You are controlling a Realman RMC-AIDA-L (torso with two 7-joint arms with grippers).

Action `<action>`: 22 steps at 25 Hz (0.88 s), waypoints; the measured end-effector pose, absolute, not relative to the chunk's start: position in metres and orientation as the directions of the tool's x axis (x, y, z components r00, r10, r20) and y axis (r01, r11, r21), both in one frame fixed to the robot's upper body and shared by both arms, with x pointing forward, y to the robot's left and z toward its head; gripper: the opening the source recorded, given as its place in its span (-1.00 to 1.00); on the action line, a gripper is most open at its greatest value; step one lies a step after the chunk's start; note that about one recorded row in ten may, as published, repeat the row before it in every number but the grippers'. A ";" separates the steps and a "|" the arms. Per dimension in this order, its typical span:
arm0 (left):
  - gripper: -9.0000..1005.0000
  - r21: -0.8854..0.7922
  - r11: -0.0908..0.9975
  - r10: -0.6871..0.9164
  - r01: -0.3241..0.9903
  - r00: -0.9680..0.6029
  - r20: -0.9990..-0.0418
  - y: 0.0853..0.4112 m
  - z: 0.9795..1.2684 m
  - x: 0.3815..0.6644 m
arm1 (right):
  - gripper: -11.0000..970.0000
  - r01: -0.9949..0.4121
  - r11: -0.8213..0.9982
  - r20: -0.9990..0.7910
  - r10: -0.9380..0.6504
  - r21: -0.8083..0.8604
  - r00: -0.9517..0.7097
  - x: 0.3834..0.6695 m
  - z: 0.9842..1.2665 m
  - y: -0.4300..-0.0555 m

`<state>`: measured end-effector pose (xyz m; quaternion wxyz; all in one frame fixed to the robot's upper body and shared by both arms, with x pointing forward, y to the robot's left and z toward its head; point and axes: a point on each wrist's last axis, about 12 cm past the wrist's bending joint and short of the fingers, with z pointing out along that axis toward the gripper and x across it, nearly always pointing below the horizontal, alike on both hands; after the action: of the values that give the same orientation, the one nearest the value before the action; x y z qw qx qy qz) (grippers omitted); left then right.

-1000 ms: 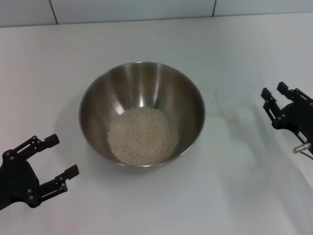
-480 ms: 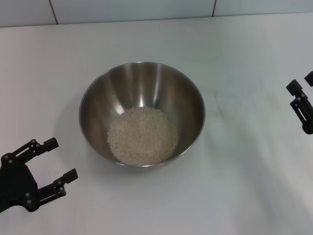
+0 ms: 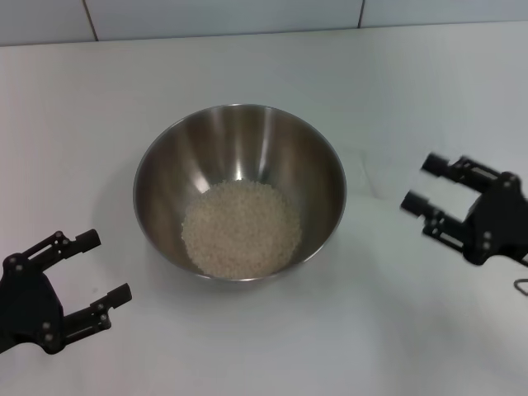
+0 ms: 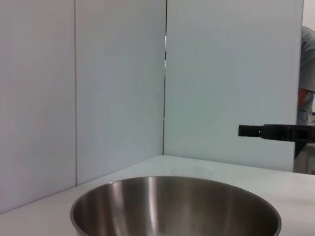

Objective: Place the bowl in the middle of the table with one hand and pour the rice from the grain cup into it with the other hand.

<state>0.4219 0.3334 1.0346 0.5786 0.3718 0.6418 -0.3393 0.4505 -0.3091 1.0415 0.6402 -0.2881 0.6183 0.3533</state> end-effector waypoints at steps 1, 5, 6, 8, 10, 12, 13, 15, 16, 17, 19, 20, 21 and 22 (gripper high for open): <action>0.60 -0.003 0.490 0.087 0.872 -0.053 -0.995 0.334 1.035 0.423 | 0.26 -0.827 0.559 -0.997 0.076 0.063 -0.025 0.452 1.042 -0.308; 0.60 -0.006 0.480 0.091 0.877 -0.057 -0.994 0.339 1.039 0.425 | 0.26 -0.868 0.492 -0.998 0.024 0.068 -0.065 0.461 1.046 -0.308; 0.60 -0.008 0.474 0.097 0.881 -0.061 -0.993 0.341 1.042 0.427 | 0.26 -0.882 0.467 -0.997 0.001 0.065 -0.073 0.464 1.048 -0.309; 0.60 -0.005 0.472 0.102 0.882 -0.060 -0.993 0.342 1.043 0.428 | 0.26 -0.888 0.455 -0.997 -0.007 0.064 -0.075 0.465 1.049 -0.308; 0.60 -0.003 0.466 0.111 0.885 -0.062 -0.992 0.344 1.045 0.430 | 0.26 -0.900 0.433 -0.997 -0.027 0.059 -0.078 0.467 1.050 -0.308; 0.60 -0.011 0.456 0.118 0.890 -0.072 -0.990 0.345 1.048 0.433 | 0.25 -0.909 0.412 -0.995 -0.054 0.059 -0.089 0.471 1.051 -0.308; 0.60 -0.013 0.449 0.123 0.893 -0.076 -0.989 0.346 1.050 0.435 | 0.25 -0.914 0.402 -0.993 -0.071 0.059 -0.096 0.473 1.052 -0.309; 0.60 -0.021 0.436 0.126 0.900 -0.084 -0.988 0.347 1.052 0.437 | 0.25 -0.922 0.382 -0.989 -0.105 0.058 -0.106 0.477 1.054 -0.309; 0.60 -0.021 0.433 0.127 0.901 -0.084 -0.988 0.347 1.054 0.438 | 0.25 -0.928 0.370 -0.985 -0.136 0.051 -0.108 0.480 1.055 -0.309; 0.60 -0.023 0.429 0.126 0.903 -0.085 -0.988 0.348 1.056 0.439 | 0.25 -0.928 0.370 -0.985 -0.136 0.051 -0.108 0.480 1.055 -0.309; 0.60 -0.024 0.425 0.126 0.905 -0.085 -0.988 0.349 1.058 0.441 | 0.25 -0.930 0.366 -0.980 -0.165 0.041 -0.108 0.483 1.056 -0.311; 0.60 -0.024 0.425 0.126 0.905 -0.085 -0.988 0.349 1.058 0.441 | 0.25 -0.930 0.366 -0.978 -0.178 0.037 -0.109 0.484 1.057 -0.311; 0.60 -0.027 0.420 0.130 0.907 -0.090 -0.987 0.351 1.063 0.444 | 0.25 -0.930 0.366 -0.976 -0.188 0.033 -0.109 0.485 1.057 -0.312; 0.60 -0.027 0.420 0.130 0.907 -0.090 -0.987 0.351 1.063 0.444 | 0.25 -0.930 0.365 -0.974 -0.197 0.030 -0.108 0.486 1.057 -0.312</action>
<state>0.4437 0.3513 1.0628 0.5420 0.4018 0.6453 -0.3584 0.4862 -0.3120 1.0572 0.5085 -0.4328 0.6512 0.3607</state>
